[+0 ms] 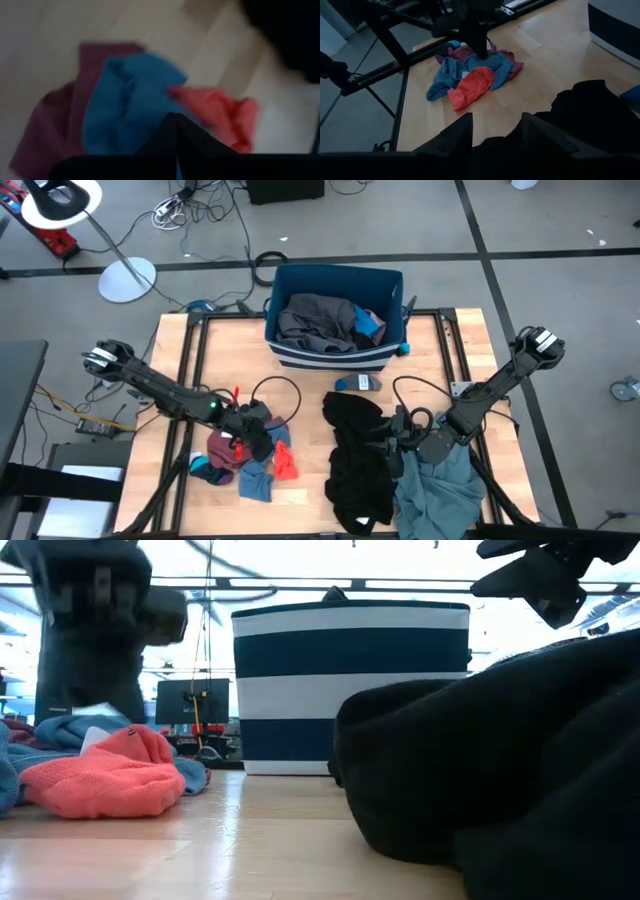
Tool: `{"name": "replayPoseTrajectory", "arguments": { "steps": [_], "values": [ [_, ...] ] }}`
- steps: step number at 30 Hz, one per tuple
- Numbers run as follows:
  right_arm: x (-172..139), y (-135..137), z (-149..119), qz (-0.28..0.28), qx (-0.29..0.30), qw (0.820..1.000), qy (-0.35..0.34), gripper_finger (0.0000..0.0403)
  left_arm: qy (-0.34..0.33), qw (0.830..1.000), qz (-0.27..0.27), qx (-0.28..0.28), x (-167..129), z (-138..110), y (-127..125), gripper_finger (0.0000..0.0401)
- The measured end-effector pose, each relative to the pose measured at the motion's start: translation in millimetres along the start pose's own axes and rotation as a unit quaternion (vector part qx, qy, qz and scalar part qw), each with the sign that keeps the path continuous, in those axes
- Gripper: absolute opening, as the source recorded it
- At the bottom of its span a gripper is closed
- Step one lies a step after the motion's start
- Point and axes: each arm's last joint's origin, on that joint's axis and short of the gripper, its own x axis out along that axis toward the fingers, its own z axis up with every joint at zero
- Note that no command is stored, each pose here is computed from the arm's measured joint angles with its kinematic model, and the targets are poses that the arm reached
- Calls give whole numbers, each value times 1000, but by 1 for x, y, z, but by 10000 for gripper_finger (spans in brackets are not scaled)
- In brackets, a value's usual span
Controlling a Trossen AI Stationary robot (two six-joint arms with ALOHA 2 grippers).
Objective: Sort clothes
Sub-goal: Put the blue sock into the laundry organizer
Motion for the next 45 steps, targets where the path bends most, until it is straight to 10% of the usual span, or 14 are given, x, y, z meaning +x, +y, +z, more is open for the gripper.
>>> {"name": "replayPoseTrajectory", "arguments": {
  "steps": [16, 32, 40, 45],
  "values": [
    [0, 0, 0, 1, 0, 1000, -1, 170, -6, 996, 29, 89, -26, 19, -24, 11],
    [0, 0, 0, 1, 0, 1000, -1, 170, 53, 987, 60, 139, -3, 10, -19, 174],
    [0, 0, 0, 1, 0, 1000, -1, 170, 117, 973, 130, 152, 30, -3, -9, 159],
    [0, 0, 0, 1, -1, 1000, -1, 170, 121, 972, 131, 153, 34, -3, -10, 51]
  ]
}}
